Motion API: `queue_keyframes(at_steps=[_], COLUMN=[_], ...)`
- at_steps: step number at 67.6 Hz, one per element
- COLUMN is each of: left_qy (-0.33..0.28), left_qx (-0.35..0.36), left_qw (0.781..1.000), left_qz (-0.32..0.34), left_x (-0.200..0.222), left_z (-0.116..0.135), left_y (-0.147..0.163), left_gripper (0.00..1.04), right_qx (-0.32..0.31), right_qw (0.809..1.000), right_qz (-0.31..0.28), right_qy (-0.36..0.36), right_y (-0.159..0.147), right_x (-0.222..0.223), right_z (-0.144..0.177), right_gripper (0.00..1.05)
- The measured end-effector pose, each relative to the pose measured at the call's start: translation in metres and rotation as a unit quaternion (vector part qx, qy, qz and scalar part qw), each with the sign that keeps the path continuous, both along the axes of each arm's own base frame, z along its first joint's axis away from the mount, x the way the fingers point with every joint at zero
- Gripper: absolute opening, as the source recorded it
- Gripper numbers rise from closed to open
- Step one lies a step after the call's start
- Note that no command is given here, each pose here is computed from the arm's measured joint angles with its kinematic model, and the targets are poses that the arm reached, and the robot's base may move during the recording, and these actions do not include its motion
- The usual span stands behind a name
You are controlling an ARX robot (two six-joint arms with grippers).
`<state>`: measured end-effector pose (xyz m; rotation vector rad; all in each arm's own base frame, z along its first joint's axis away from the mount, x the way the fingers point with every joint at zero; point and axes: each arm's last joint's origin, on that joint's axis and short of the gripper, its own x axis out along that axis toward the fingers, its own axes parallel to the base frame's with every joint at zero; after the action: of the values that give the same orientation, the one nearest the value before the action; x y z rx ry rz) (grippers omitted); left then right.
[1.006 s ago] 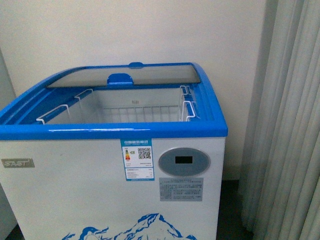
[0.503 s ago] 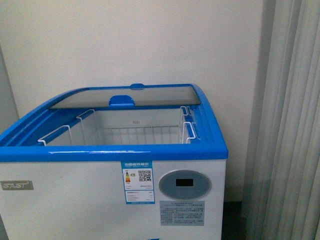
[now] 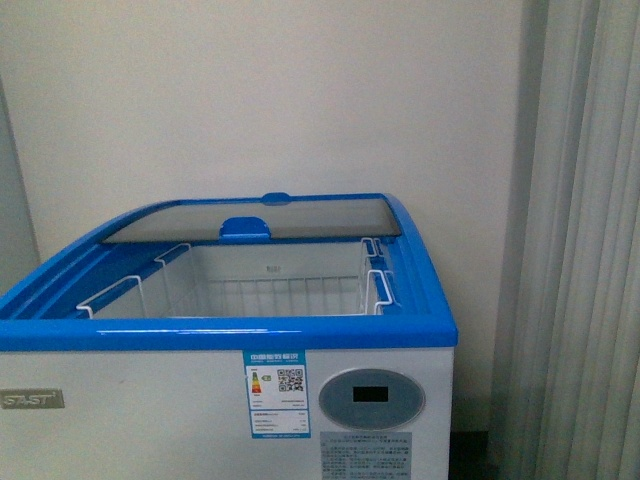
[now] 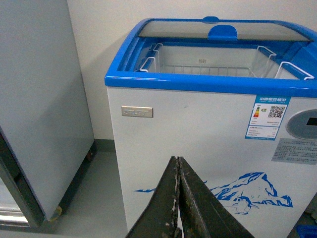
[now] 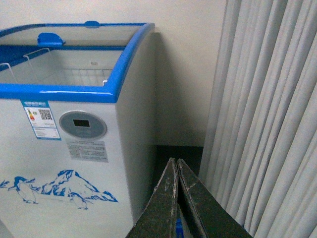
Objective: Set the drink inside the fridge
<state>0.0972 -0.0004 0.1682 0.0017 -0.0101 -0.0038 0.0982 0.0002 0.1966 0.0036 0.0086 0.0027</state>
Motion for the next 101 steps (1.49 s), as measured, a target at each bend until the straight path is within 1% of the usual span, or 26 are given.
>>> queue_keyframes(at_steps=[37, 42, 58, 59, 63, 67, 68, 71, 72, 73, 77, 85, 87, 90, 93, 101], left_qy=[0.000, 0.000, 0.000, 0.000, 0.000, 0.000, 0.000, 0.000, 0.000, 0.000, 0.000, 0.000, 0.000, 0.000, 0.000, 0.000], left_qx=[0.000, 0.000, 0.000, 0.000, 0.000, 0.000, 0.000, 0.000, 0.000, 0.000, 0.000, 0.000, 0.000, 0.000, 0.000, 0.000], left_qw=[1.000, 1.000, 1.000, 1.000, 1.000, 1.000, 1.000, 1.000, 1.000, 1.000, 1.000, 1.000, 1.000, 1.000, 1.000, 1.000], left_qz=[0.000, 0.000, 0.000, 0.000, 0.000, 0.000, 0.000, 0.000, 0.000, 0.000, 0.000, 0.000, 0.000, 0.000, 0.000, 0.000], left_x=[0.000, 0.000, 0.000, 0.000, 0.000, 0.000, 0.000, 0.000, 0.000, 0.000, 0.000, 0.000, 0.000, 0.000, 0.000, 0.000], left_z=[0.000, 0.000, 0.000, 0.000, 0.000, 0.000, 0.000, 0.000, 0.000, 0.000, 0.000, 0.000, 0.000, 0.000, 0.000, 0.000], left_y=[0.000, 0.000, 0.000, 0.000, 0.000, 0.000, 0.000, 0.000, 0.000, 0.000, 0.000, 0.000, 0.000, 0.000, 0.000, 0.000], left_gripper=[0.03, 0.03, 0.03, 0.03, 0.13, 0.25, 0.30, 0.41, 0.46, 0.48, 0.59, 0.80, 0.89, 0.98, 0.96, 0.97], right_qx=[0.000, 0.000, 0.000, -0.001, 0.000, 0.000, 0.000, -0.001, -0.001, 0.000, -0.001, 0.000, 0.000, 0.000, 0.000, 0.000], right_qw=[1.000, 1.000, 1.000, 1.000, 1.000, 1.000, 1.000, 1.000, 1.000, 1.000, 1.000, 1.000, 1.000, 1.000, 1.000, 1.000], right_qz=[0.000, 0.000, 0.000, 0.000, 0.000, 0.000, 0.000, 0.000, 0.000, 0.000, 0.000, 0.000, 0.000, 0.000, 0.000, 0.000], right_qy=[0.000, -0.003, -0.008, -0.008, -0.008, -0.008, -0.008, -0.008, -0.008, -0.008, -0.008, -0.008, -0.008, -0.008, -0.008, -0.008], right_y=[0.000, 0.000, 0.000, 0.000, 0.000, 0.000, 0.000, 0.000, 0.000, 0.000, 0.000, 0.000, 0.000, 0.000, 0.000, 0.000], right_x=[0.000, -0.001, -0.001, -0.001, -0.001, -0.001, -0.001, -0.001, -0.001, -0.001, -0.001, -0.001, -0.001, -0.001, -0.001, -0.001], right_z=[-0.021, -0.029, -0.028, -0.028, -0.028, -0.028, -0.028, -0.028, -0.028, -0.028, -0.028, -0.028, -0.028, -0.028, -0.028, -0.028], right_gripper=[0.03, 0.03, 0.03, 0.05, 0.13, 0.27, 0.31, 0.43, 0.47, 0.50, 0.59, 0.79, 0.88, 0.98, 0.97, 0.97])
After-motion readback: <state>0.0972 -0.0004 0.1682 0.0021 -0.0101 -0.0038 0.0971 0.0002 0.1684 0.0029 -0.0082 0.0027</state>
